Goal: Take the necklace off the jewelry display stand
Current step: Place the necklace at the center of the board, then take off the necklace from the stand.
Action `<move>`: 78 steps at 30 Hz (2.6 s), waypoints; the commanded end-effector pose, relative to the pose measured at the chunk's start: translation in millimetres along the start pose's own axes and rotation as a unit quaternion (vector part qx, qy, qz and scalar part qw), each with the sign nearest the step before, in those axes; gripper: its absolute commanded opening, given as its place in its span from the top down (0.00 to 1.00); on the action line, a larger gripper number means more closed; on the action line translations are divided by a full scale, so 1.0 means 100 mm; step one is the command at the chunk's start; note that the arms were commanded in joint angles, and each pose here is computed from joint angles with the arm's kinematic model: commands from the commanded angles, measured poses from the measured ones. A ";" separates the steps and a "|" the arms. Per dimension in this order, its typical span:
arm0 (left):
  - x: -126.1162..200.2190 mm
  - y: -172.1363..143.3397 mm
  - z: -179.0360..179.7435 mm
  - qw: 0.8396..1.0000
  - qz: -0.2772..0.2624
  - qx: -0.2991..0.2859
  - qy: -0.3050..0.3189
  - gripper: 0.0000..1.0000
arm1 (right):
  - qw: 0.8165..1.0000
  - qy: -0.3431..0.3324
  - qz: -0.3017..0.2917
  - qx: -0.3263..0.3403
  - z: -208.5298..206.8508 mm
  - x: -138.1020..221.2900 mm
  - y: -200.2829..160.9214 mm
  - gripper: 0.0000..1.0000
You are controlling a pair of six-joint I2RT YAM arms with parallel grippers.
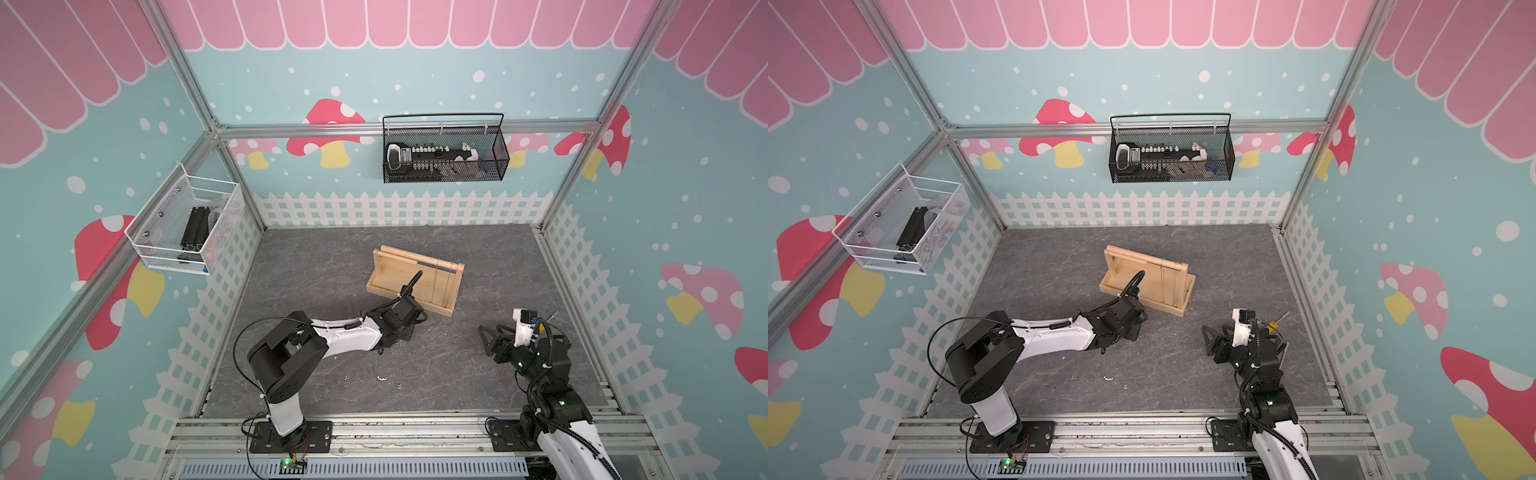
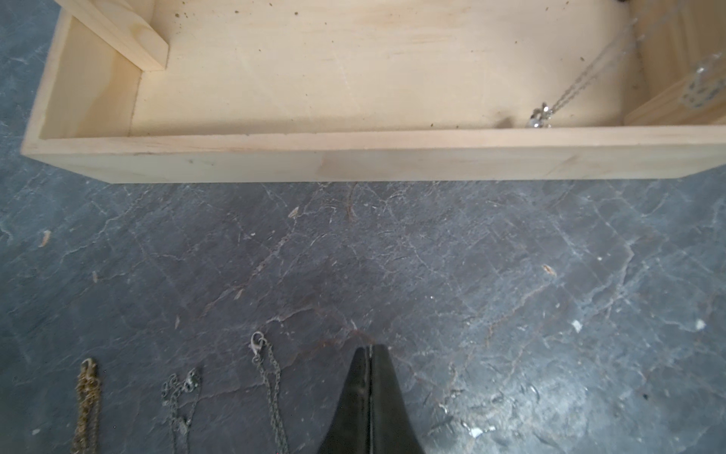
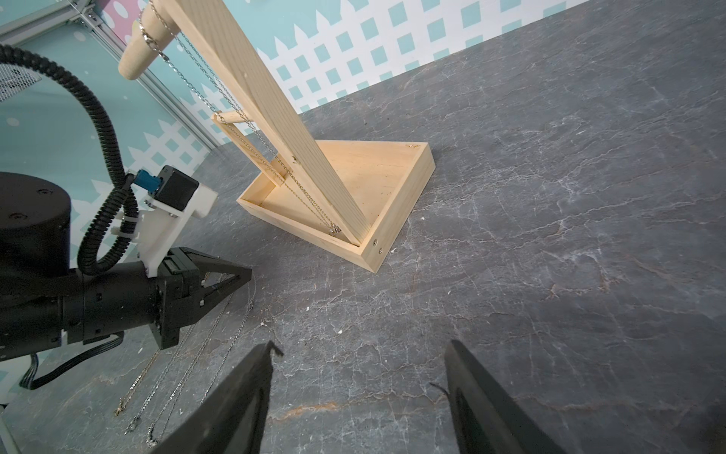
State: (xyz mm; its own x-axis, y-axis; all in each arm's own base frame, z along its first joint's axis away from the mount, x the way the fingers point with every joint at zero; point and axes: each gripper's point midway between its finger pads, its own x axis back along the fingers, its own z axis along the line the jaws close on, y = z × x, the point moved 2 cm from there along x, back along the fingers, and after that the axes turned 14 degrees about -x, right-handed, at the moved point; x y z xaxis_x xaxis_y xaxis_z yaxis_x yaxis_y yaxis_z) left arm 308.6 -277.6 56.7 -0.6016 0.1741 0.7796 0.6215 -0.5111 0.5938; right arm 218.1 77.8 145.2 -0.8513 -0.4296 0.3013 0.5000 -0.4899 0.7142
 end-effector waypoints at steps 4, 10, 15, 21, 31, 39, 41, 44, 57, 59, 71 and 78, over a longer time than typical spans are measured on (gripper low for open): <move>-0.05 0.09 0.04 1.000 -0.007 0.011 0.011 1.00 | 1.000 0.004 0.008 -0.003 0.00 -0.01 -0.04 0.29; -0.10 0.10 0.05 1.000 -0.005 0.011 0.012 1.00 | 1.000 0.004 0.008 -0.003 0.00 -0.01 -0.04 0.29; -0.11 0.11 0.05 1.000 -0.006 0.011 0.013 1.00 | 1.000 0.005 0.008 -0.003 0.01 -0.01 -0.04 0.29; -0.11 0.11 0.07 1.000 -0.006 0.013 0.016 0.97 | 1.000 0.005 0.008 -0.003 0.00 -0.01 -0.05 0.29; -0.03 0.13 0.13 0.999 -0.017 0.020 0.026 0.81 | 1.000 0.004 0.009 -0.003 0.00 -0.01 -0.05 0.29; 0.28 0.26 0.16 0.998 -0.050 0.038 0.011 0.84 | 1.000 0.005 0.009 -0.003 0.00 -0.01 -0.05 0.29; 0.46 0.37 0.08 0.994 -0.091 0.044 -0.036 0.84 | 1.000 0.006 0.009 -0.003 0.01 -0.01 -0.04 0.29; 0.82 0.61 -0.06 0.971 -0.199 0.048 -0.122 0.83 | 1.000 0.006 0.010 -0.004 0.01 -0.02 -0.05 0.29; 1.16 1.52 -0.15 0.941 -0.308 0.001 -0.139 0.80 | 1.000 0.003 0.010 -0.003 0.00 -0.02 -0.05 0.29; 1.14 1.59 -0.11 0.942 -0.313 -0.002 -0.121 0.80 | 1.000 0.004 0.009 -0.003 0.00 -0.02 -0.04 0.29; 1.02 1.81 -0.10 0.943 -0.314 -0.011 -0.105 0.80 | 1.000 0.004 0.009 -0.003 0.00 -0.02 -0.04 0.29; 0.93 1.84 -0.06 0.946 -0.313 -0.005 -0.089 0.81 | 1.000 0.005 0.010 -0.003 0.00 -0.02 -0.05 0.29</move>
State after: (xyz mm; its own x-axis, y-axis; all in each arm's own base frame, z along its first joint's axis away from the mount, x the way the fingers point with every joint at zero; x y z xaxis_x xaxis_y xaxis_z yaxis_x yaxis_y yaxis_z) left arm 353.6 -361.6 227.0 -0.7268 0.6037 0.3276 0.1974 -0.2733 0.9415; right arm 218.6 78.3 141.7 -0.8447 -0.4316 0.3164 0.5136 -0.4874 0.7062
